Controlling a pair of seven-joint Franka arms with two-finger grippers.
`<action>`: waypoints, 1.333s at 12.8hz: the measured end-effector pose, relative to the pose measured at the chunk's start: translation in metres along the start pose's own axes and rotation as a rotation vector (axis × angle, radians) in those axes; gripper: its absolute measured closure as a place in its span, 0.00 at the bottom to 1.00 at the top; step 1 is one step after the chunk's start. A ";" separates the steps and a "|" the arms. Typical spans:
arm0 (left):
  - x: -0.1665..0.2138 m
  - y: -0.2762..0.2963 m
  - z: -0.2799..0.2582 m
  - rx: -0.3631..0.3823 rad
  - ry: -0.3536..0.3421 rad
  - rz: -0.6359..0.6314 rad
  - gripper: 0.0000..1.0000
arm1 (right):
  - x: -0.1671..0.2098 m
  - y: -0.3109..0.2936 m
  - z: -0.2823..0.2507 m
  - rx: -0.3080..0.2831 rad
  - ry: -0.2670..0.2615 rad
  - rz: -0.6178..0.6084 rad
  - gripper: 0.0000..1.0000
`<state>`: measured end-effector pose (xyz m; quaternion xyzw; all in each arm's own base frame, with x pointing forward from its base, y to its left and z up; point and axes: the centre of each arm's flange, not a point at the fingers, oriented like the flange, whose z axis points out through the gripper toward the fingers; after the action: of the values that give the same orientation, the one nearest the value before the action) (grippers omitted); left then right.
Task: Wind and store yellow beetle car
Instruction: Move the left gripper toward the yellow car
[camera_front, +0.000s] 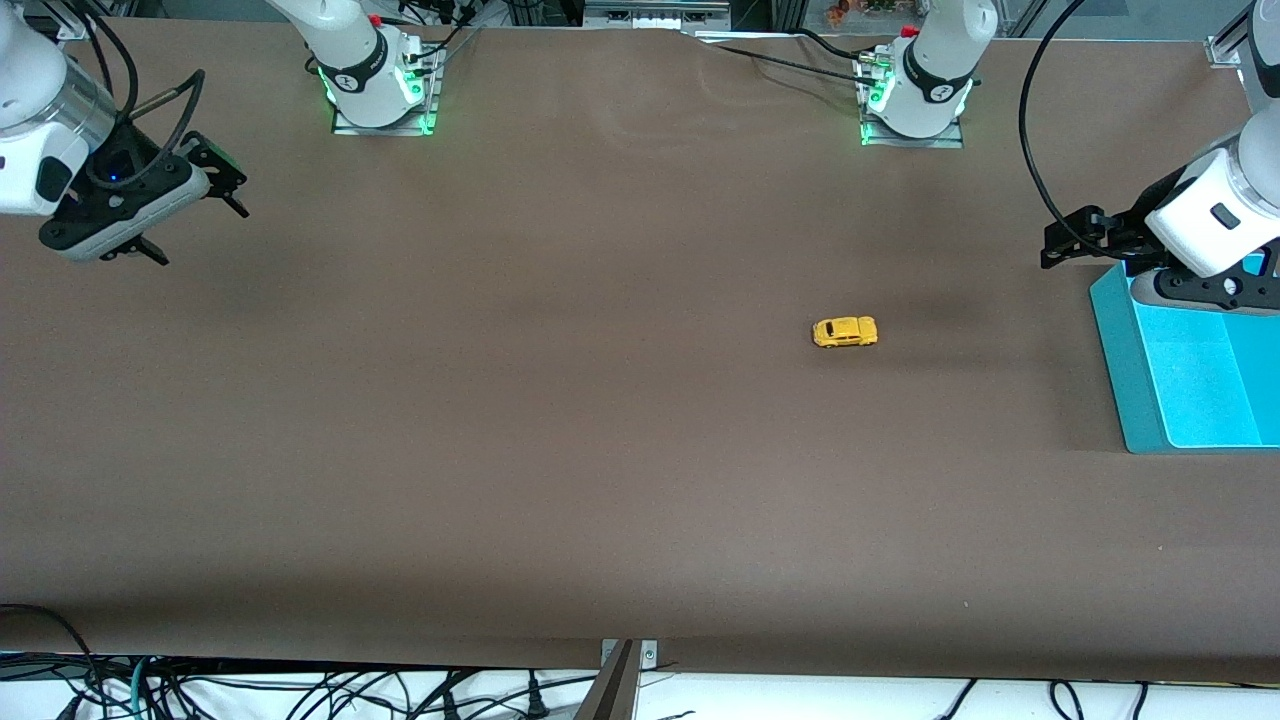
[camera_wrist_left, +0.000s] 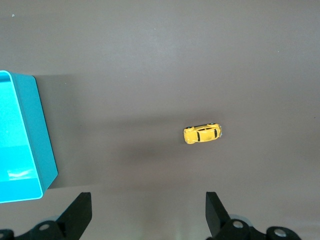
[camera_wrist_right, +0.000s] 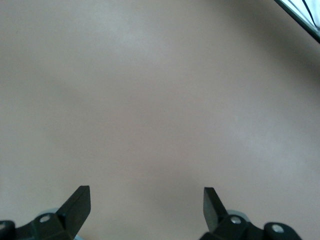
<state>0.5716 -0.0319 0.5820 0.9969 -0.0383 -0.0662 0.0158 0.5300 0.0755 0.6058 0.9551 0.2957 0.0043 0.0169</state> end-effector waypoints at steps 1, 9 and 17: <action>0.000 0.002 0.000 0.000 0.000 0.011 0.00 | 0.000 -0.005 -0.005 -0.003 -0.003 0.055 0.00; 0.014 0.007 0.033 -0.043 -0.065 0.400 0.00 | -0.019 0.019 -0.022 0.031 -0.002 0.350 0.00; 0.024 0.063 0.139 -0.070 -0.071 0.764 0.00 | -0.021 0.022 -0.021 0.034 -0.006 0.388 0.00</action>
<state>0.5719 -0.0999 0.4434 0.9068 -0.4052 -0.0910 0.0720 0.5251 0.0459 0.6273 0.9944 0.1058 -0.0002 0.0005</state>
